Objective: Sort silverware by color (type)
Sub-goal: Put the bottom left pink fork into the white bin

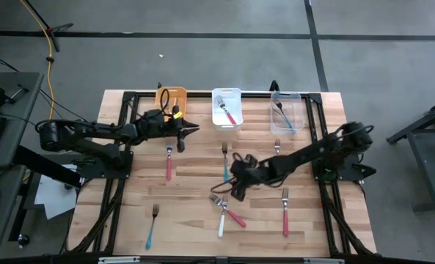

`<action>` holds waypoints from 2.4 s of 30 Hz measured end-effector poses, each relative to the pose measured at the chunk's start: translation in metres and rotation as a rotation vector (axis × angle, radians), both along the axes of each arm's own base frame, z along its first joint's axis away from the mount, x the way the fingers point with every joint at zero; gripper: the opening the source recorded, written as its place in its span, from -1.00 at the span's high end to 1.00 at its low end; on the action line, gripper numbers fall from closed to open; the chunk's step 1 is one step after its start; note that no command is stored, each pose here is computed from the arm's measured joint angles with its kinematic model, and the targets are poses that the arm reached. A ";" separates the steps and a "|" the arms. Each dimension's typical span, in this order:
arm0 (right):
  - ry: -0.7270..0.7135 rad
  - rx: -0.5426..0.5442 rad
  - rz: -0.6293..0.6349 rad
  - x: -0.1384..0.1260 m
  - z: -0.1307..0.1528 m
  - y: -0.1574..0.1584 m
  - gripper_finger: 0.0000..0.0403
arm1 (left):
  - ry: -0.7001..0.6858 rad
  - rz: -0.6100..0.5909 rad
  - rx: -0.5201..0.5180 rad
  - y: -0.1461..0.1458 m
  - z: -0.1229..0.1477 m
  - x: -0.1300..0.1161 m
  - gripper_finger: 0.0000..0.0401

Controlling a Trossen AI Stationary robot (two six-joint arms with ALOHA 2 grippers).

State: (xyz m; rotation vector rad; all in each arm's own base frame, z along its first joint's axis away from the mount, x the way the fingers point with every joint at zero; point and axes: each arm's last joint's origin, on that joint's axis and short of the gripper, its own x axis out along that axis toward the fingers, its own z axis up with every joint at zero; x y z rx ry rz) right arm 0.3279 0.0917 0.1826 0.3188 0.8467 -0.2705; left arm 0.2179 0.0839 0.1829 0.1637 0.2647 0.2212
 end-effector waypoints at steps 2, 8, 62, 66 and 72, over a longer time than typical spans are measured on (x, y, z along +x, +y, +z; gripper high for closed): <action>0.031 0.006 0.024 0.010 -0.004 0.011 -0.09 | 0.014 0.003 -0.017 0.000 -0.002 0.000 0.80; 0.082 0.038 0.087 0.033 -0.014 0.041 -0.14 | 0.041 0.002 -0.023 0.000 -0.004 -0.001 0.80; 0.170 0.053 0.103 0.047 -0.046 0.068 0.96 | 0.068 -0.026 -0.040 -0.010 -0.007 0.002 0.80; 0.139 0.047 0.120 0.047 -0.034 0.063 0.98 | 0.067 -0.024 -0.047 -0.010 -0.007 0.002 0.80; 0.110 0.025 0.109 0.045 -0.002 0.039 0.97 | 0.065 -0.021 -0.057 -0.010 -0.007 0.002 0.80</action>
